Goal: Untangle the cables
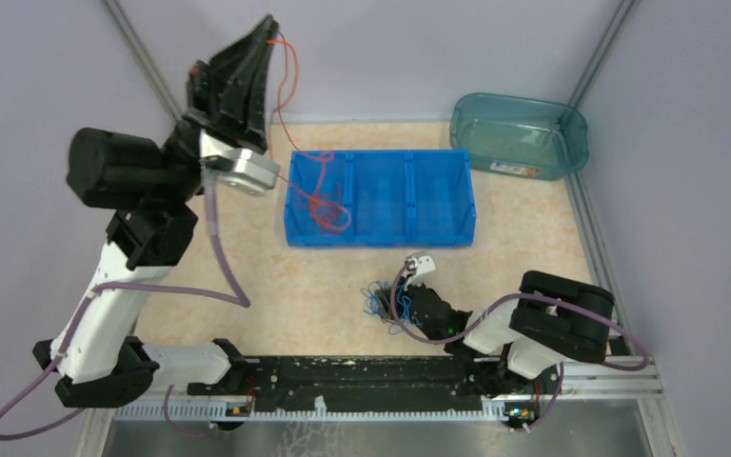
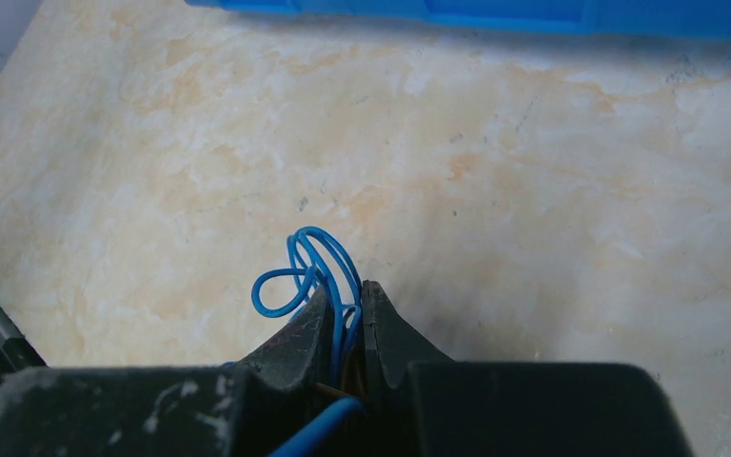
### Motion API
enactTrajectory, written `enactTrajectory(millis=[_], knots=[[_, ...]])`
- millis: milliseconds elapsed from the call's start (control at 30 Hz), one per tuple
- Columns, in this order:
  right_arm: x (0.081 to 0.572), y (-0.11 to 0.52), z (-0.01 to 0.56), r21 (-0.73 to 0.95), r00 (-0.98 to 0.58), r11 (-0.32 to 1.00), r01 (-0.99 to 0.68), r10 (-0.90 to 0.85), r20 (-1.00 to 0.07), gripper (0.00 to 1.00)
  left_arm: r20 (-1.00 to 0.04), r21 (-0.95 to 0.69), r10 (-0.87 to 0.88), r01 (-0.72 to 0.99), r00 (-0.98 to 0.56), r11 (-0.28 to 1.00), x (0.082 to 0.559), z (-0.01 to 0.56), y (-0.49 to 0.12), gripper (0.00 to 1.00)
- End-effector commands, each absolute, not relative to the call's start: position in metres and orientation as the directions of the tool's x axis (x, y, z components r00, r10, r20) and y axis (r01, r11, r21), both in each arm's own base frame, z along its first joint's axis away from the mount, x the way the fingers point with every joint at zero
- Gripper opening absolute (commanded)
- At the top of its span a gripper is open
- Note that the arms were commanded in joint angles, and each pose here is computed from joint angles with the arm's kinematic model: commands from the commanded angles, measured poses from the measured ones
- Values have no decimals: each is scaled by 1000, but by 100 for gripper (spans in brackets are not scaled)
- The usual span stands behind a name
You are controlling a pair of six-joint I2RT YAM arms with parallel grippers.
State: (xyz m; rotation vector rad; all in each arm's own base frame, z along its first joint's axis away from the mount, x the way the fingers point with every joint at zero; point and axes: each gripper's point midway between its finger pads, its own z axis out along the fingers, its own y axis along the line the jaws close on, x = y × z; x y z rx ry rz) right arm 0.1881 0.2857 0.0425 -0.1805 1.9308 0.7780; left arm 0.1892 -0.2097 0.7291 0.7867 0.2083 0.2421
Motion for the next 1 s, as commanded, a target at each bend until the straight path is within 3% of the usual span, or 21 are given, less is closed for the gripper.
enactTrajectory(millis=[0, 233, 433, 967], knots=[[196, 296, 77, 418, -439, 788, -452, 211, -873, 1, -256, 810, 395, -27, 882, 586, 242, 652, -234, 0], [192, 293, 100, 420, -426, 768, -484, 213, -879, 2, -404, 866, 565, 100, 719, 491, 326, 555, -221, 0], [189, 295, 108, 419, -434, 758, -500, 199, -879, 3, -511, 849, 642, 217, 571, 482, 390, 482, -191, 0], [188, 291, 115, 414, -438, 764, -495, 192, -878, 4, -631, 770, 668, 423, 395, 477, 435, 359, -188, 0]])
